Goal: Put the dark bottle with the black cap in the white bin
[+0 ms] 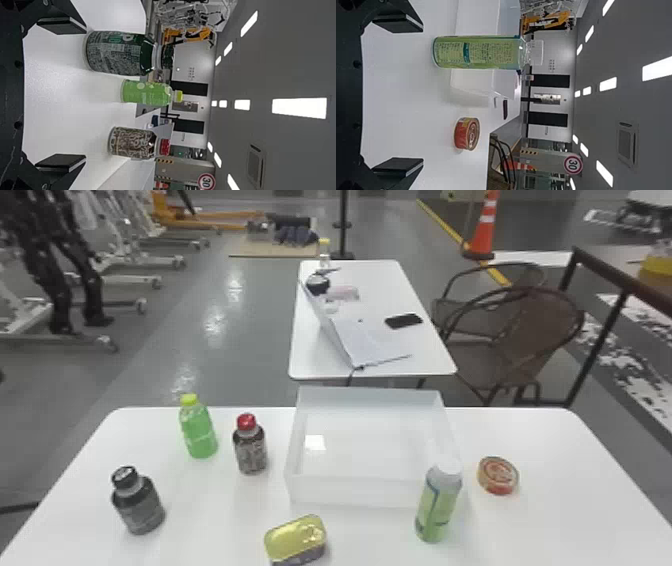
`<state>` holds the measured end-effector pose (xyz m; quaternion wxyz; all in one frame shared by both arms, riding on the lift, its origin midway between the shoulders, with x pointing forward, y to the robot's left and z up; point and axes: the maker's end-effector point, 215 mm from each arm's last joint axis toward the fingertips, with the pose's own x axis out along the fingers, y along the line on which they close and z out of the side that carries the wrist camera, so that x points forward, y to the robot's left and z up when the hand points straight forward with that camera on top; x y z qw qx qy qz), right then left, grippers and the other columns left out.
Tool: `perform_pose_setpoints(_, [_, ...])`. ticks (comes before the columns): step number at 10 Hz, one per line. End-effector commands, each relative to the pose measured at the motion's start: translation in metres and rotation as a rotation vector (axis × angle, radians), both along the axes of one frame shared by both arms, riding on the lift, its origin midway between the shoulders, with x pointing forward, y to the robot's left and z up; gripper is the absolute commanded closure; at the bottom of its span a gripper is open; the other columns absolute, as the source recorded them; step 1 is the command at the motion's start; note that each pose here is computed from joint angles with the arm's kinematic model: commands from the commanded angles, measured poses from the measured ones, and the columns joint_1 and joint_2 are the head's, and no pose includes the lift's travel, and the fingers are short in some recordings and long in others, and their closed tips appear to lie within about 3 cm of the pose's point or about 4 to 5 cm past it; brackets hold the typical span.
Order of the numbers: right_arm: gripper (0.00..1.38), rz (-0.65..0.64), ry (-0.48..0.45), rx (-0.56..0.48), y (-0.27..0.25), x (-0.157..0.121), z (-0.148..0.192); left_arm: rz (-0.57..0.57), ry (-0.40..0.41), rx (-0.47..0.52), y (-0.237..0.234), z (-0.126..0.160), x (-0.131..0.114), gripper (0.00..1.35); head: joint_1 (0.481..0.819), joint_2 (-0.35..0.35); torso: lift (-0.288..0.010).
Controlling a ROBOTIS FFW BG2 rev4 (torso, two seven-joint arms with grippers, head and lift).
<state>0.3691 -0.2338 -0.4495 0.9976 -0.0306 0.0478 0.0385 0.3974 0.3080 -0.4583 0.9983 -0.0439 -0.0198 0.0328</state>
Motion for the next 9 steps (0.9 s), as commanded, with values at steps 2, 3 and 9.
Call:
perform_pose_setpoints(2, [0.11,0.001,0.000,-0.001,0.000,0.000,0.000,0.007,0.002,-0.003,0.000,-0.001,-0.001,0.16,0.549,0.000,-0.100])
perform_pose_setpoints(3, [0.11,0.000,0.000,0.000,0.000,0.000,0.000,0.008,0.001,-0.001,0.000,-0.001,-0.001,0.16,0.549,0.000,-0.100])
perform_pose_setpoints(9, [0.11,0.000,0.000,0.000,0.000,0.000,0.000,0.097,0.037,0.024,0.017,-0.007,0.009,0.16,0.549,0.000,-0.100])
